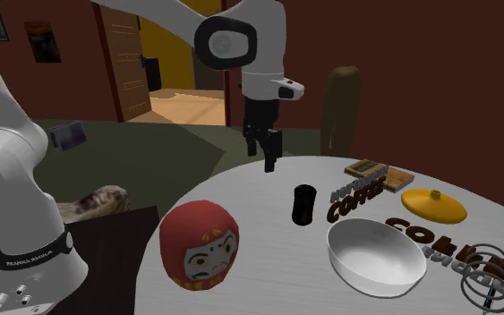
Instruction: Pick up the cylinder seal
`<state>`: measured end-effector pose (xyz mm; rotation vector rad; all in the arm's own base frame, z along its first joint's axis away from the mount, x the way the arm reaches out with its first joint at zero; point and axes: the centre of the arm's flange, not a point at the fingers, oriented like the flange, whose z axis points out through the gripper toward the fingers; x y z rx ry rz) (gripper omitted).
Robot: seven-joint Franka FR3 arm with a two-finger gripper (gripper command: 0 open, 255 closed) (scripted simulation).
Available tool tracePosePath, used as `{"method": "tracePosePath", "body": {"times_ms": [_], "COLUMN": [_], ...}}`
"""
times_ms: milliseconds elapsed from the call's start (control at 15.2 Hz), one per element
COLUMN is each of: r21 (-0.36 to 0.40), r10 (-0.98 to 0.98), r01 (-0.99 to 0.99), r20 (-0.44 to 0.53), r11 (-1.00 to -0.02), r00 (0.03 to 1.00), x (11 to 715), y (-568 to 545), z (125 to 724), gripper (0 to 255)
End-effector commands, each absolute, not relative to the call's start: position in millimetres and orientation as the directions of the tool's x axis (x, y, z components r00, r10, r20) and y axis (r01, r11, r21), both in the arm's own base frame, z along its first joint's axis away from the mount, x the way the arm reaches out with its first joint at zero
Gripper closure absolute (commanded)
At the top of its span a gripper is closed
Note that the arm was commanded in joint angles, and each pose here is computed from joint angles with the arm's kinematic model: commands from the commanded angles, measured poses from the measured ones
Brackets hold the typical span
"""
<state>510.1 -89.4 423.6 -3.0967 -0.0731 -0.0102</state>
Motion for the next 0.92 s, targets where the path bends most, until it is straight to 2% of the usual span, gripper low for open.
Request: {"method": "tracePosePath", "body": {"times_ms": [0,528,858], "r21": [-0.042,-0.036,-0.036], "r10": [0.053,0.076,0.076], "r01": [0.054,0.076,0.076], "r20": [0.009,0.016,0.016], "r11": [-0.998,-0.996,-0.996], "r00": [0.999,0.997,0.997], "x": [529.3,607.6,607.6], "y": [-96.3,-125.8,-125.8], "z": [407.5,350.4,324.0], "gripper": [0,0,0]}}
